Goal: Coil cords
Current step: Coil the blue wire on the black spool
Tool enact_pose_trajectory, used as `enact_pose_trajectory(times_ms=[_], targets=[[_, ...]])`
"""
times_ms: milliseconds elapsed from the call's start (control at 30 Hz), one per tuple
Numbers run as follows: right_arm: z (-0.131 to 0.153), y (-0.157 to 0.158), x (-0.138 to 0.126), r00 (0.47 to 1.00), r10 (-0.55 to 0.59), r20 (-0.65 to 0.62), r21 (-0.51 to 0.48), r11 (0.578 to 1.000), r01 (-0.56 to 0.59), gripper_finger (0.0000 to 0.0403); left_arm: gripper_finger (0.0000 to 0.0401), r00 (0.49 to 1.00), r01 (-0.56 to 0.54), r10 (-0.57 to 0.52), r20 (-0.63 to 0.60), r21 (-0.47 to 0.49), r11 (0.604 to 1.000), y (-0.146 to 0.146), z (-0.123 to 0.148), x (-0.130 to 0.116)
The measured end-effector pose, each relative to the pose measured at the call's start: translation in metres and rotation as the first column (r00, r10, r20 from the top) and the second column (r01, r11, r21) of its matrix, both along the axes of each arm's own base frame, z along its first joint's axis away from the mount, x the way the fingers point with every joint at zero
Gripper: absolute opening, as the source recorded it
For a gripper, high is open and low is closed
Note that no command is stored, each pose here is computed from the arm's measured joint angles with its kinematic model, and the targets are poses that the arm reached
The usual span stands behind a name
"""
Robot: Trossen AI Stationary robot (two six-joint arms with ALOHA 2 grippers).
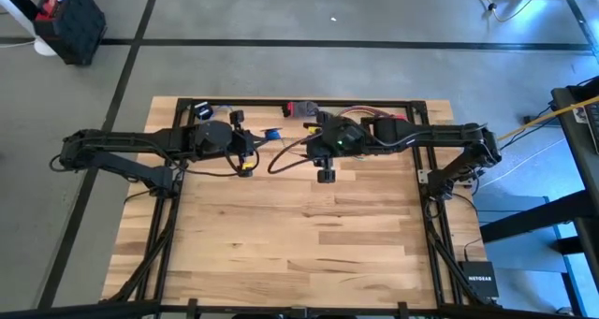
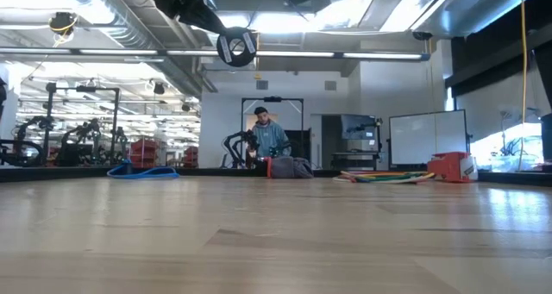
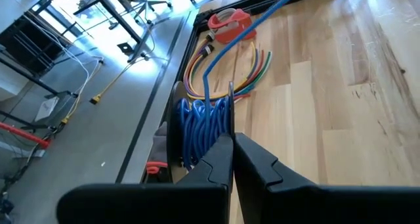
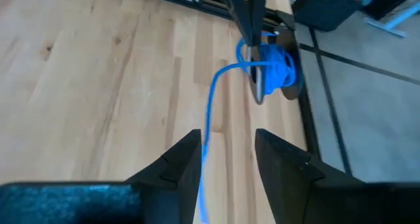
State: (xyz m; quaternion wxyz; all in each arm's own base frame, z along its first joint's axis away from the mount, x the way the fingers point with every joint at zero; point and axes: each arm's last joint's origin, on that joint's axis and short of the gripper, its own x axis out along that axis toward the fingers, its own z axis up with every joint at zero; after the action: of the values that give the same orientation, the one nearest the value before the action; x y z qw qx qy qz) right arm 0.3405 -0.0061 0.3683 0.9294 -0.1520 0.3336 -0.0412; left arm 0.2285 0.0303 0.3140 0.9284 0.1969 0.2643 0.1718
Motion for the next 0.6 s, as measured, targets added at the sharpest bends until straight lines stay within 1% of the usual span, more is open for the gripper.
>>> enact_pose_trajectory(times_ms=[100, 200, 300, 467, 600], targets=[[0.004, 0.004, -0.005, 1.0, -0.019, 0.002, -0.022, 1.0, 0.019, 0.0147, 0.0001, 1.0, -0.001, 0.001, -0.001, 0.0, 1.0, 0.0, 0.0, 0.0], [0.005, 0.006, -0.006, 1.0, -0.024, 0.013, 0.018, 1.0, 0.023, 0.0147, 0.0001, 1.0, -0.001, 0.001, -0.002, 0.0, 1.0, 0.0, 0.0, 0.0], [0.001, 0.008, -0.004, 1.0, -0.009, -0.003, 0.037, 0.999, 0.009, 0.0147, 0.0001, 1.0, -0.001, 0.001, -0.002, 0.0, 1.0, 0.0, 0.0, 0.0], [-0.008, 0.007, 0.004, 0.999, -0.022, -0.032, 0.027, 0.999, 0.023, 0.0147, 0.0001, 1.0, -0.001, 0.001, -0.002, -0.002, 1.0, 0.0, 0.0, 0.0], [-0.014, 0.007, 0.008, 0.998, -0.009, -0.055, 0.014, 1.0, 0.01, 0.0147, 0.0001, 1.0, -0.002, 0.002, -0.004, -0.003, 1.0, 0.0, 0.0, 0.0]])
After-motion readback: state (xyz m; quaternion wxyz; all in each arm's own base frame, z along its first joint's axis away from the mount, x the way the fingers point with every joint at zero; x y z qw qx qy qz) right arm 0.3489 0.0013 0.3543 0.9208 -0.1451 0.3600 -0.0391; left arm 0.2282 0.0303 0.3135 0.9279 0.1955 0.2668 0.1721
